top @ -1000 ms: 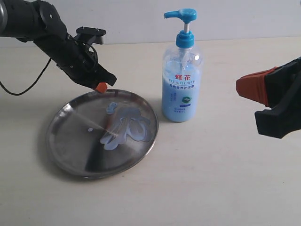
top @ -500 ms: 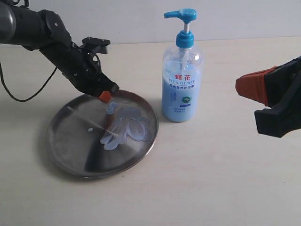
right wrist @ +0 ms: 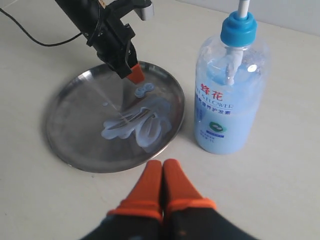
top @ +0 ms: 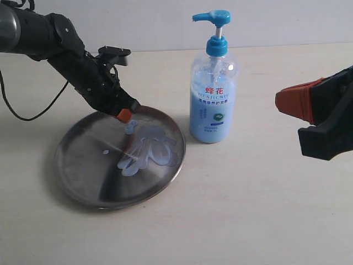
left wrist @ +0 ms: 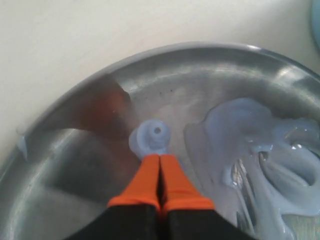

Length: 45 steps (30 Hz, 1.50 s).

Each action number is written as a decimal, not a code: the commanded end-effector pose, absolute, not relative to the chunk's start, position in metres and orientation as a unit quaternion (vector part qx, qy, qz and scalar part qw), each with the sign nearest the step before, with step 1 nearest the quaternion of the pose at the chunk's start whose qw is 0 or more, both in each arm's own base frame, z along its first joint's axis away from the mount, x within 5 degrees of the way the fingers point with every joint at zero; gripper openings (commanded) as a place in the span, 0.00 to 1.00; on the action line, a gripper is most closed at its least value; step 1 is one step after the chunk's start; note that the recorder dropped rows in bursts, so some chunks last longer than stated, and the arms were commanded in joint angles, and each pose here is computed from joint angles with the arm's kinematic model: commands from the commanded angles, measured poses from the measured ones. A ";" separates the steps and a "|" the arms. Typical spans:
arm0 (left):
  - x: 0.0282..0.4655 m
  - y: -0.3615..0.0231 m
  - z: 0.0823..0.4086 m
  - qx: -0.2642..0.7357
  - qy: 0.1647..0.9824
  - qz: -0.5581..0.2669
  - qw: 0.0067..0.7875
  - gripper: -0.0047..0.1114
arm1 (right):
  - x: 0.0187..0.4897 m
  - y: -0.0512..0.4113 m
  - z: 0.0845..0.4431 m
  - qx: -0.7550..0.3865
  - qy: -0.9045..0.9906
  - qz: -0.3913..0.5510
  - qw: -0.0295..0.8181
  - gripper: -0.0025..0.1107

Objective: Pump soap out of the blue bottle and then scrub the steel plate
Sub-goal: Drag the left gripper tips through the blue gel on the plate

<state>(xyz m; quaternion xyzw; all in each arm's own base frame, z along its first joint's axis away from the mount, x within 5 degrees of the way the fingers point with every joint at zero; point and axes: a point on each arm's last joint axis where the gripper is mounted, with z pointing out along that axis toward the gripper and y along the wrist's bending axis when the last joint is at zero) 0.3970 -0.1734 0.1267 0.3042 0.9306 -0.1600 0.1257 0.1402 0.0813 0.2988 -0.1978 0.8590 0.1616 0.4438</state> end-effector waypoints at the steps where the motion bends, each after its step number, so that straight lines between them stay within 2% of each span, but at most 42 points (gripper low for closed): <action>1: 0.399 -0.175 0.120 0.304 0.931 -0.162 0.123 0.04 | 0.140 0.080 0.299 -0.195 0.857 0.163 0.449 0.02; 20: 0.402 -0.177 0.116 0.298 0.930 -0.168 0.138 0.04 | 0.140 0.081 0.299 -0.191 0.856 0.172 0.449 0.02; 29: 0.402 -0.177 0.104 0.295 0.932 -0.167 0.129 0.04 | 0.139 0.082 0.299 -0.194 0.855 0.172 0.449 0.02; 37: 0.393 -0.178 0.103 0.306 0.931 -0.181 0.085 0.04 | 0.140 0.082 0.300 -0.194 0.854 0.172 0.451 0.02; 45: 0.388 -0.178 0.117 0.303 0.931 -0.192 0.066 0.04 | 0.140 0.082 0.300 -0.195 0.854 0.172 0.451 0.02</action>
